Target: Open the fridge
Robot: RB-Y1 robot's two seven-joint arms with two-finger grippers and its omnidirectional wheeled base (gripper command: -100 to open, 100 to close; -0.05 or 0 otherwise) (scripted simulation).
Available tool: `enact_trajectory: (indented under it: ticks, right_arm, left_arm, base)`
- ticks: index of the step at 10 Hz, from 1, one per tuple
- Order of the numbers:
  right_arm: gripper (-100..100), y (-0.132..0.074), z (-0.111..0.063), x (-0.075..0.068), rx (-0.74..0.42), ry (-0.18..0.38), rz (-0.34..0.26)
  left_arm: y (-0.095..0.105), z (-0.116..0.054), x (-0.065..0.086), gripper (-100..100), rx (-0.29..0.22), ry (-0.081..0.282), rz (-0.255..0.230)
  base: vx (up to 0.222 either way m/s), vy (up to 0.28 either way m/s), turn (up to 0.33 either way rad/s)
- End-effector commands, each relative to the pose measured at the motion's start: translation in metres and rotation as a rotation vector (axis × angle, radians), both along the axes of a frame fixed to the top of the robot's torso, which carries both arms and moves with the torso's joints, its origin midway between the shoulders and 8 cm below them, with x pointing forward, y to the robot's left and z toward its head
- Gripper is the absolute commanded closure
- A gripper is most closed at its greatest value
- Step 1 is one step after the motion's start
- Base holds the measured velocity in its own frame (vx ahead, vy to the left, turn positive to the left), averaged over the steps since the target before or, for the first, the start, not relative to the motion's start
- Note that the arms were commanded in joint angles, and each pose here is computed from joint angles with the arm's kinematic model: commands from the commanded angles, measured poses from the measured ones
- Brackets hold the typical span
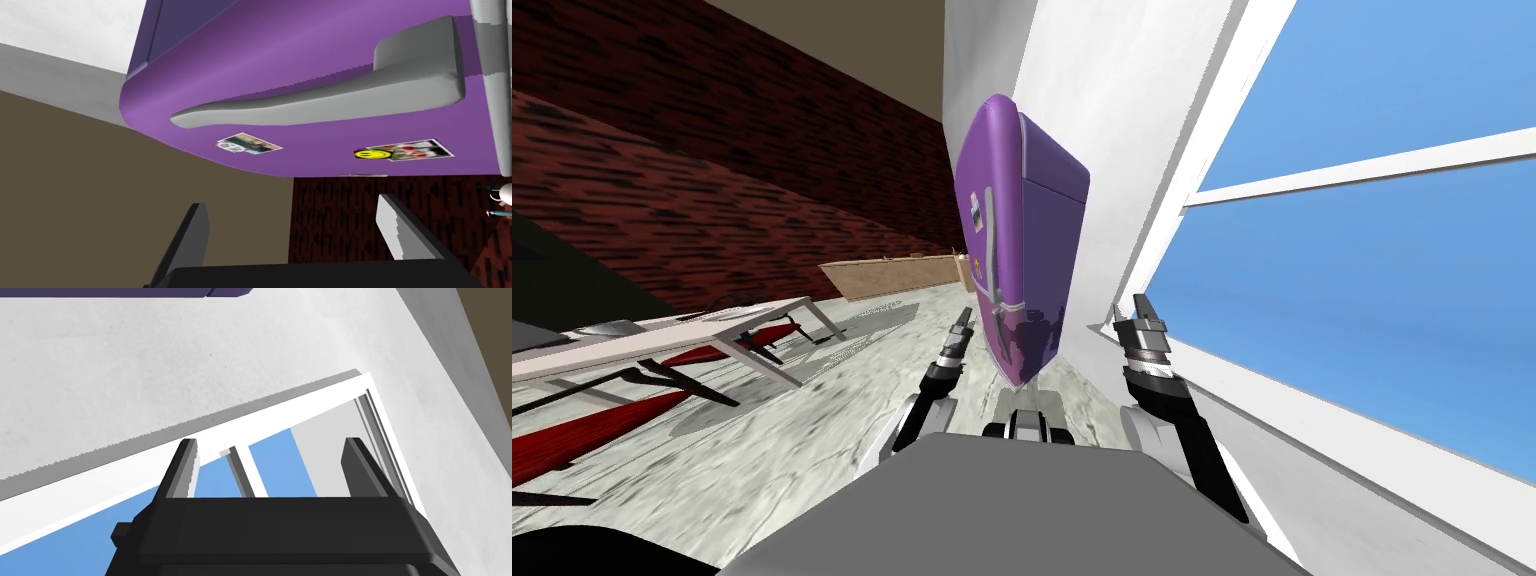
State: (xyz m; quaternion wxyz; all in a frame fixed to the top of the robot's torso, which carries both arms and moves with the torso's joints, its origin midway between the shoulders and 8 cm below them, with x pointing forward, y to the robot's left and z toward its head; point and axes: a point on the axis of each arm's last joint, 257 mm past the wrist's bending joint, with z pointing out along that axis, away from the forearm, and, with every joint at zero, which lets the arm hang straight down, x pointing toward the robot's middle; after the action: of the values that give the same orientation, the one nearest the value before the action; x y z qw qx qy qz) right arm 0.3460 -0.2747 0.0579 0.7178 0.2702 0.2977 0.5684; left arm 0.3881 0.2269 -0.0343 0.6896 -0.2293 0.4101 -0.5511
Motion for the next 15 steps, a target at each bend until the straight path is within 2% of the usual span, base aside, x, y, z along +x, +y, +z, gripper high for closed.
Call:
enact_trajectory:
  ticks: [1, 3, 4, 8, 9, 12, 13, 14, 15]
  right_arm:
    - [0, 0.0, 0.0, 0.0, 0.0, 0.0, 0.0]
    - [0, 0.0, 0.0, 0.0, 0.0, 0.0, 0.0]
    - [0, 0.0, 0.0, 0.0, 0.0, 0.0, 0.0]
    - [0, 0.0, 0.0, 0.0, 0.0, 0.0, 0.0]
    - [0, 0.0, 0.0, 0.0, 0.0, 0.0, 0.0]
    - [0, 0.0, 0.0, 0.0, 0.0, 0.0, 0.0]
    - [0, 0.0, 0.0, 0.0, 0.0, 0.0, 0.0]
    - [0, 0.0, 0.0, 0.0, 0.0, 0.0, 0.0]
    - [0, 0.0, 0.0, 0.0, 0.0, 0.0, 0.0]
  left_arm:
    - [-0.004, -0.024, 0.012, -100, 0.104, 0.057, 0.009]
    - [-0.004, -0.037, 0.018, -100, 0.163, 0.086, 0.014]
    - [-0.004, -0.048, 0.022, -100, 0.211, 0.11, 0.019]
    - [0.001, -0.077, 0.034, -100, 0.347, 0.171, 0.035]
    - [-0.002, -0.073, 0.031, -100, 0.324, 0.162, 0.031]
    - [0.0, -0.06, 0.028, -100, 0.328, 0.164, 0.036]
    - [-0.001, -0.063, 0.028, -100, 0.329, 0.163, 0.035]
    - [-0.002, -0.07, 0.03, 100, 0.328, 0.164, 0.034]
    - [-0.002, -0.073, 0.031, 100, 0.328, 0.164, 0.033]
  base:
    - [0.15, 0.011, -0.075]
    - [0.107, 0.013, -0.067]
    - [0.123, 0.01, -0.101]
    - [0.123, 0.016, -0.077]
    - [0.051, 0.017, -0.016]
    - [0.068, -0.017, -0.013]
    - [0.037, -0.009, -0.001]
    - [-0.045, 0.012, 0.021]
    - [-0.089, 0.012, 0.002]
